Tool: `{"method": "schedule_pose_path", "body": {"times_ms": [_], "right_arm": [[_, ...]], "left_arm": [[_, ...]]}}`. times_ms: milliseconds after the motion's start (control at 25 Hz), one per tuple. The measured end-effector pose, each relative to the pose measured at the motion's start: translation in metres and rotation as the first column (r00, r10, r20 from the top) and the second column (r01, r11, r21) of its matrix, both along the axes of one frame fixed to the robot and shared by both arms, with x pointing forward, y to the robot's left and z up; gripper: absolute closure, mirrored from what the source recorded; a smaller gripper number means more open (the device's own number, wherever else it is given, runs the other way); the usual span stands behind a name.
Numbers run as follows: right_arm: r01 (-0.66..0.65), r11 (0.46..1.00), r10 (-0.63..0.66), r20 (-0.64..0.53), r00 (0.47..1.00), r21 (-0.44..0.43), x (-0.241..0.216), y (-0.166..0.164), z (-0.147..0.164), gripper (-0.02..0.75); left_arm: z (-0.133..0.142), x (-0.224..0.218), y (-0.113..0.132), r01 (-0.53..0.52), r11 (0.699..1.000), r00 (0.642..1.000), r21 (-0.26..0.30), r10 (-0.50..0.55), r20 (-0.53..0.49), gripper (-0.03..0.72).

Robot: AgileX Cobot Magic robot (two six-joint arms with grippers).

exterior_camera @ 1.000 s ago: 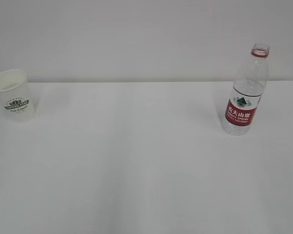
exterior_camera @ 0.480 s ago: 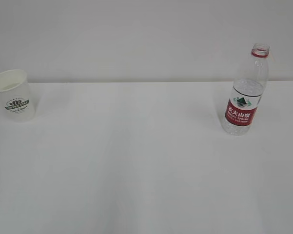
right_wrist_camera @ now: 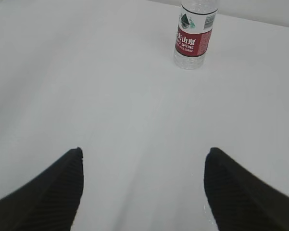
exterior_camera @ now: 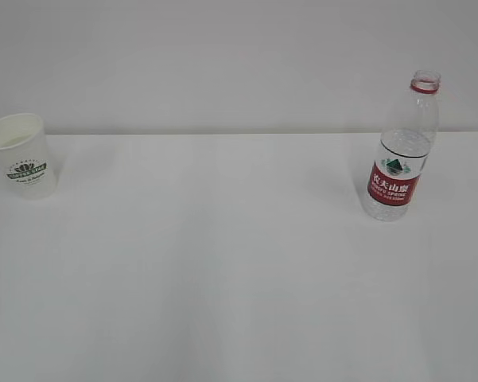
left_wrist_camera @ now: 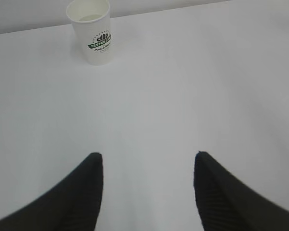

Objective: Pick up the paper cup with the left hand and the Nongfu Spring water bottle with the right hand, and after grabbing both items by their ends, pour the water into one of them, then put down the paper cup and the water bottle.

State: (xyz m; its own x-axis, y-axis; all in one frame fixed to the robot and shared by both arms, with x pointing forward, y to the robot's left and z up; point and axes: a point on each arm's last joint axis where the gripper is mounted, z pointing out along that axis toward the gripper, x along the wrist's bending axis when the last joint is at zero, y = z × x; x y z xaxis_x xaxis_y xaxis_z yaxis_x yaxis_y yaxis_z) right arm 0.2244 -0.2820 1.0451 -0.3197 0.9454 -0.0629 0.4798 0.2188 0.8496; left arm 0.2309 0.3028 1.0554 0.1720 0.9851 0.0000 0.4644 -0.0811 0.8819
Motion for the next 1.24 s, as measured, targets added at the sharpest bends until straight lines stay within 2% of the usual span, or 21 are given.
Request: {"method": "schedule_pose_path", "body": {"times_ms": [1240], "right_arm": [[0.000, 1.000, 0.000, 0.002, 1.000, -0.001, 0.0001, 0.0000, 0.0001, 0.150]], "left_arm": [[0.0000, 0.0000, 0.0000, 0.000, 1.000, 1.000, 0.000, 0.000, 0.000, 0.255]]}}
